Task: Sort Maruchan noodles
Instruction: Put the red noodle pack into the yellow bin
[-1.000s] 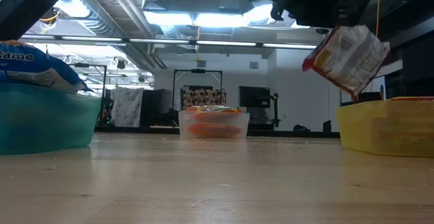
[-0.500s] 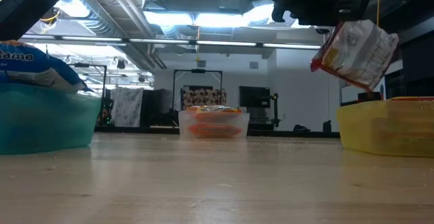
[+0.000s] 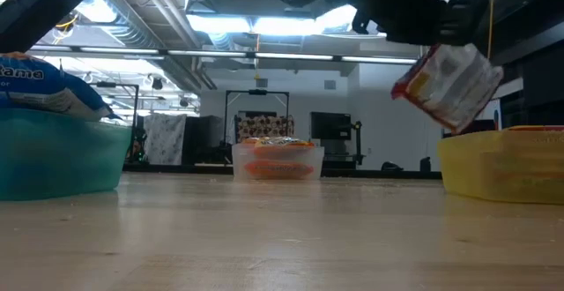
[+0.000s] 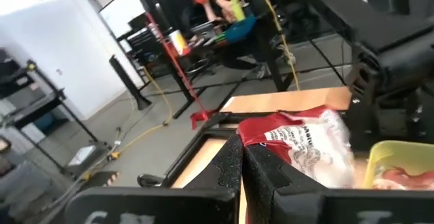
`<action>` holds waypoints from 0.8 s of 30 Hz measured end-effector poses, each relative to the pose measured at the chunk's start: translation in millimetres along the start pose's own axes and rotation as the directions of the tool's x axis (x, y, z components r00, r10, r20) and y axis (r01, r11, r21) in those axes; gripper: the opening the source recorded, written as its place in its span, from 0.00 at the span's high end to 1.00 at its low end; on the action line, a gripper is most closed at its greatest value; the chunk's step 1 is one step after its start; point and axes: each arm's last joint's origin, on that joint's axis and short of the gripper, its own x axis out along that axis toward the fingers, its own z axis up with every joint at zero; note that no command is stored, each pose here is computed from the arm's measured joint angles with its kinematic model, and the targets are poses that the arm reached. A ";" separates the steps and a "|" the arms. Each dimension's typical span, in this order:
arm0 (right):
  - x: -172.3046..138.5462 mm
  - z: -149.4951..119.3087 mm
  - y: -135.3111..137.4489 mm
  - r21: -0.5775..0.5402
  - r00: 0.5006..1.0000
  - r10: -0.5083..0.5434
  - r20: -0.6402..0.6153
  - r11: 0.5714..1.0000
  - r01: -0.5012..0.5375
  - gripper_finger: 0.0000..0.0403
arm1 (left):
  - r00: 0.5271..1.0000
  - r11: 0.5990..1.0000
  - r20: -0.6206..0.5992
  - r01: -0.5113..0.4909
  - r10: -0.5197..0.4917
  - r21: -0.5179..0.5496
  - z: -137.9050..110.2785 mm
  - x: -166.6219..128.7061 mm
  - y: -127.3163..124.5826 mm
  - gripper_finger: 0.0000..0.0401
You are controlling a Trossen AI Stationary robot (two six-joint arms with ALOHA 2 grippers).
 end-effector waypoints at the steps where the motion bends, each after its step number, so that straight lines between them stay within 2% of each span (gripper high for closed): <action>1: 0.0 0.0 0.0 0.000 1.000 -0.001 0.000 1.000 0.001 0.16 | 1.000 1.000 0.001 0.005 -0.005 0.013 1.0 -0.1 -0.5 1.00; 5: 0.0 0.4 -0.1 0.003 1.000 -0.008 0.005 1.000 0.008 0.16 | 1.000 1.000 0.003 0.023 -0.023 0.012 1.6 -1.4 -4.1 1.00; 13: 0.0 0.4 -0.2 0.003 1.000 -0.009 0.006 1.000 0.009 0.16 | 0.999 0.999 -0.019 0.037 -0.036 0.037 -14.1 5.5 -17.7 1.00; 24: 0.0 -0.4 -0.3 -0.006 1.000 -0.005 0.000 1.000 0.005 0.16 | 0.996 0.993 -0.012 0.092 -0.091 0.071 -7.2 5.1 -33.0 1.00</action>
